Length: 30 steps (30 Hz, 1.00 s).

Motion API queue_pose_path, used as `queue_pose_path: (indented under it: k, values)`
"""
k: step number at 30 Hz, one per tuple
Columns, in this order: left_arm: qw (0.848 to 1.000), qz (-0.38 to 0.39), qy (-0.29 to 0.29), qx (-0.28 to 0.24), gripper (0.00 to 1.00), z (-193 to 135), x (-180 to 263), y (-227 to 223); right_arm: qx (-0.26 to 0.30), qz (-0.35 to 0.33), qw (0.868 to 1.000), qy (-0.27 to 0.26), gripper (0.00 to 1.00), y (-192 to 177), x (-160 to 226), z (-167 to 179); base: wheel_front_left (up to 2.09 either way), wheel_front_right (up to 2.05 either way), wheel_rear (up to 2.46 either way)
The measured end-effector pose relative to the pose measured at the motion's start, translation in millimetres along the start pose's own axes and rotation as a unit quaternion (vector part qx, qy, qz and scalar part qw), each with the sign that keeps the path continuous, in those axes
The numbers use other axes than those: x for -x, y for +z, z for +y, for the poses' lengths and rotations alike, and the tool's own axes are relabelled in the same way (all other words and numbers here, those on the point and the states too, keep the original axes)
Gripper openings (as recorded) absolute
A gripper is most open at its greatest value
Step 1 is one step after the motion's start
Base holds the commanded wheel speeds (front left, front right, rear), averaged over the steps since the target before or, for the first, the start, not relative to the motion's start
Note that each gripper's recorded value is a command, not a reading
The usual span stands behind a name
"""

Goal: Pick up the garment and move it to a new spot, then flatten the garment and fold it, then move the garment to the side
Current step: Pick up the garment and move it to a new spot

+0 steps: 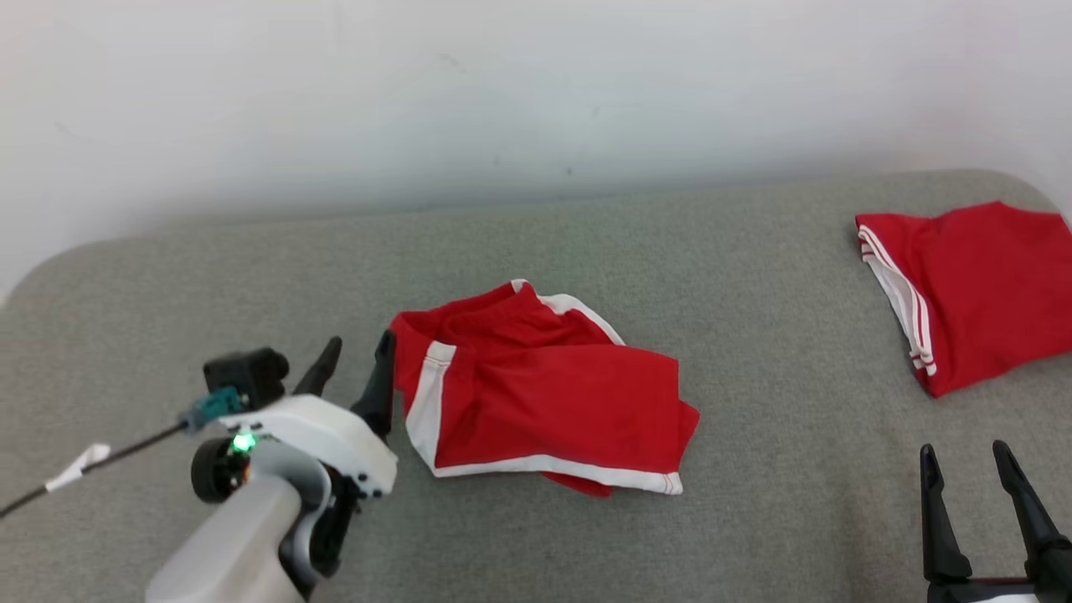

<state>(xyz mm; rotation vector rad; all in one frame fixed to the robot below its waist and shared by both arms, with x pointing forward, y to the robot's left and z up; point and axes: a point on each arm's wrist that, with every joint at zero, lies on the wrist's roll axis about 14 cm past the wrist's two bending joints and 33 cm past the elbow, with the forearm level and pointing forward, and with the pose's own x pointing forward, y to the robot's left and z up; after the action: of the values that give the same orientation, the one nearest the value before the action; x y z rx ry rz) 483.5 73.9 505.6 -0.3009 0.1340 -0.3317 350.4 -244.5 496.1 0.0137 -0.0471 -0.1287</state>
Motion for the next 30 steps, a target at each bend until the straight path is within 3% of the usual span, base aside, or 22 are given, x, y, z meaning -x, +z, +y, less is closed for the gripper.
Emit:
queue_pose_path:
  k: [13,25,30]
  values:
    - [0.997,-0.049,-0.008,-0.067,1.00,-5,80,7,-0.001,-0.015,0.999,0.042,1.00,9,8,24,0.00,0.00,0.00]
    - [0.986,-0.076,0.051,-0.139,1.00,24,151,1,0.005,-0.005,0.997,0.075,1.00,2,16,44,0.00,0.00,0.00]
    - [0.983,-0.086,0.076,-0.146,1.00,28,171,-2,0.006,0.004,0.996,0.084,1.00,-4,23,50,0.00,0.00,0.00]
